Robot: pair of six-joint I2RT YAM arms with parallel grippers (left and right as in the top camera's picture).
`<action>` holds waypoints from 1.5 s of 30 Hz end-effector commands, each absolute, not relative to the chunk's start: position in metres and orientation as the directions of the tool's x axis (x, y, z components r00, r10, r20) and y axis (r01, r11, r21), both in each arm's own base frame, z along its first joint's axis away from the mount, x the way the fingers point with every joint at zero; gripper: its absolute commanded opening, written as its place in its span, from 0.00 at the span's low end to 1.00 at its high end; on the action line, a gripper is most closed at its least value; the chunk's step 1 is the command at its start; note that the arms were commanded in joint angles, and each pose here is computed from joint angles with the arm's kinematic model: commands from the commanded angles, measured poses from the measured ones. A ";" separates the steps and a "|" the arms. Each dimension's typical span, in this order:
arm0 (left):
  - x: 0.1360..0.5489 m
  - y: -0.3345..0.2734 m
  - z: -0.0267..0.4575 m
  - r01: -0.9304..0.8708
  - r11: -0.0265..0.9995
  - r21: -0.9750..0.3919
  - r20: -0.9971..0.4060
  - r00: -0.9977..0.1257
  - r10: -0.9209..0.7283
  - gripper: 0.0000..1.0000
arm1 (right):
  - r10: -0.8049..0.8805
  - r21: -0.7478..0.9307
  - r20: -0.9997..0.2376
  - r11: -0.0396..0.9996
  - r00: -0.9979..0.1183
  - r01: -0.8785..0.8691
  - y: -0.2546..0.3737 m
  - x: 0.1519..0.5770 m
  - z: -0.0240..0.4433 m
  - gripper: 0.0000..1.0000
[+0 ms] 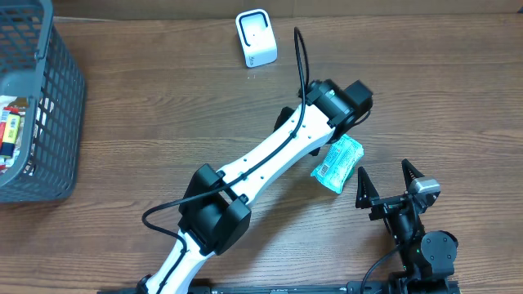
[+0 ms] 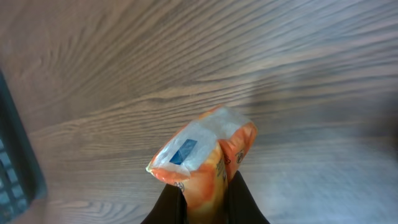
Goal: Scan the item barcode
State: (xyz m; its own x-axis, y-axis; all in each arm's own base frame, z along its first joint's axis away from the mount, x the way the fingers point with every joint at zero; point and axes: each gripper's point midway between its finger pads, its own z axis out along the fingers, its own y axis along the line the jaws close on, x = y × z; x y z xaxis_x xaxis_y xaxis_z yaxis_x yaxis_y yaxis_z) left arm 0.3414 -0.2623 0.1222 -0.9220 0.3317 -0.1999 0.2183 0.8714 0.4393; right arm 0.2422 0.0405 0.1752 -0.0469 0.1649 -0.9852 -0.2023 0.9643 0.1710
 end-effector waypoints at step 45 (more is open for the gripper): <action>0.357 -0.233 0.045 0.079 0.951 0.298 -0.165 -0.977 0.133 0.20 | 0.159 0.164 -0.986 0.969 -0.046 -0.187 0.038 0.243 0.172 1.00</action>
State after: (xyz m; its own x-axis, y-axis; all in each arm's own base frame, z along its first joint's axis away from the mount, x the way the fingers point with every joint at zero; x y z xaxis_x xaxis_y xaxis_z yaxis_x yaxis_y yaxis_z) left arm 0.3542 -0.2383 0.0349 -0.9778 0.1355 -0.1598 0.0812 0.9482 0.3071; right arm 0.2422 0.0405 0.1753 -0.0466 0.1653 -0.9852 -0.2023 0.9642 0.1713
